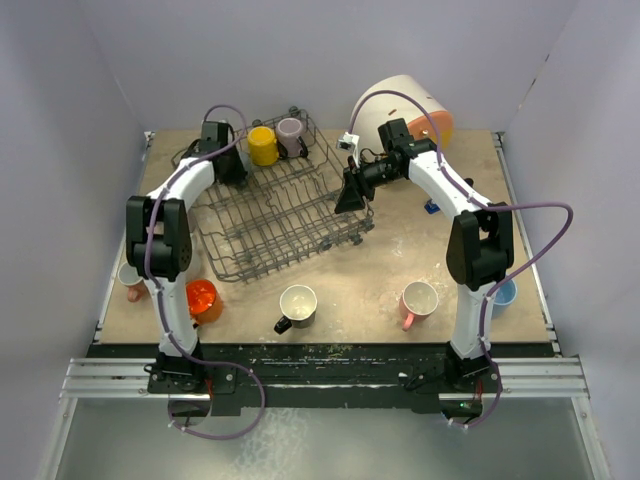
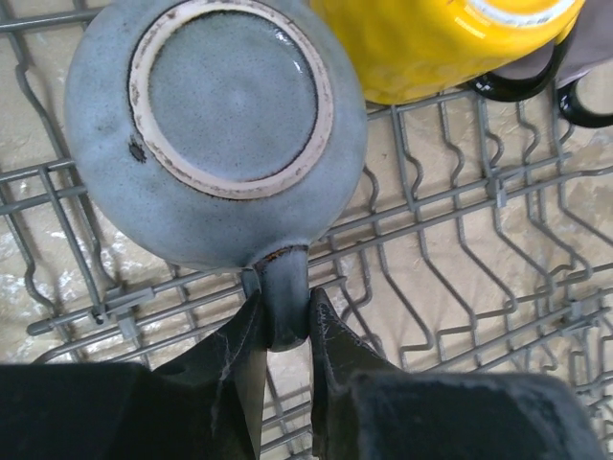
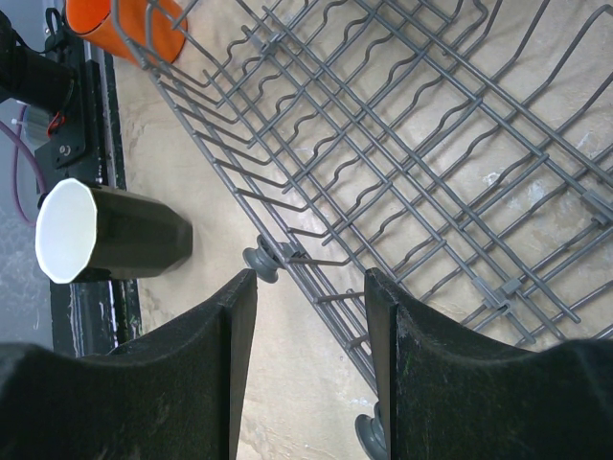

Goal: Load the cups into the dish rack
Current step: Turn the cup upside down in the dish rack.

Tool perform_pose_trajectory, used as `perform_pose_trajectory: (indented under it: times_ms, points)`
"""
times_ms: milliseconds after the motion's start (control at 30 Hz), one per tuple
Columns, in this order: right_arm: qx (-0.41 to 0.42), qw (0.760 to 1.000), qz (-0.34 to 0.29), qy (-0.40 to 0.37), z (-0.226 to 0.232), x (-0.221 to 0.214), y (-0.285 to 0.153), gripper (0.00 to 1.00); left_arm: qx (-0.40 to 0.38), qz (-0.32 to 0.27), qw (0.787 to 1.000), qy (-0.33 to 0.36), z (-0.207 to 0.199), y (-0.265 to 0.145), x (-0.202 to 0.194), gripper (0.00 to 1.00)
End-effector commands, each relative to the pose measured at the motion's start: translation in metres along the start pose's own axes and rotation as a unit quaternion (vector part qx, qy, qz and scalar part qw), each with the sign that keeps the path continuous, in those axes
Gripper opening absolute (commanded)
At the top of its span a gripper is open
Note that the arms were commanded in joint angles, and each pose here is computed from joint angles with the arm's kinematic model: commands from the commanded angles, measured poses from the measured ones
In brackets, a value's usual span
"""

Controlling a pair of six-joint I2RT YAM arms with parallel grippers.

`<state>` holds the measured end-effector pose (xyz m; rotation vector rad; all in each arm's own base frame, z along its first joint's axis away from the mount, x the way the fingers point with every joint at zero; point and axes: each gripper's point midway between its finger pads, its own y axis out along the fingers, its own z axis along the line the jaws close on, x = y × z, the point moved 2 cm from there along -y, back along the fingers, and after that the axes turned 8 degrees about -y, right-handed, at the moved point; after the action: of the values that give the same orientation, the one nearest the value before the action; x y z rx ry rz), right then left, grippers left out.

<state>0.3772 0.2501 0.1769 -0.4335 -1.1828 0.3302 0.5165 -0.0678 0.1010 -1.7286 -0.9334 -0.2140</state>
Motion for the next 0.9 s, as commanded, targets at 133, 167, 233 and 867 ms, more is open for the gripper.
perform_pose_trajectory:
  times_ms: [133,167,233,867]
  points:
    - [0.003,1.0,-0.011,-0.019,0.009,0.011,-0.006,0.51,-0.006,-0.063,0.996,-0.067,-0.026,0.006,0.05,0.03]
    - [0.003,1.0,-0.011,-0.02,0.009,0.011,-0.006,0.52,0.0,-0.068,0.995,-0.076,-0.025,0.007,0.052,0.02]
    - [0.001,1.0,-0.01,-0.02,0.008,0.01,-0.006,0.52,0.01,-0.081,0.992,-0.095,-0.023,0.008,0.056,0.01]
    - [0.004,1.0,-0.011,-0.018,0.006,0.01,-0.005,0.52,-0.004,-0.07,0.987,-0.146,-0.028,0.023,0.012,0.07]
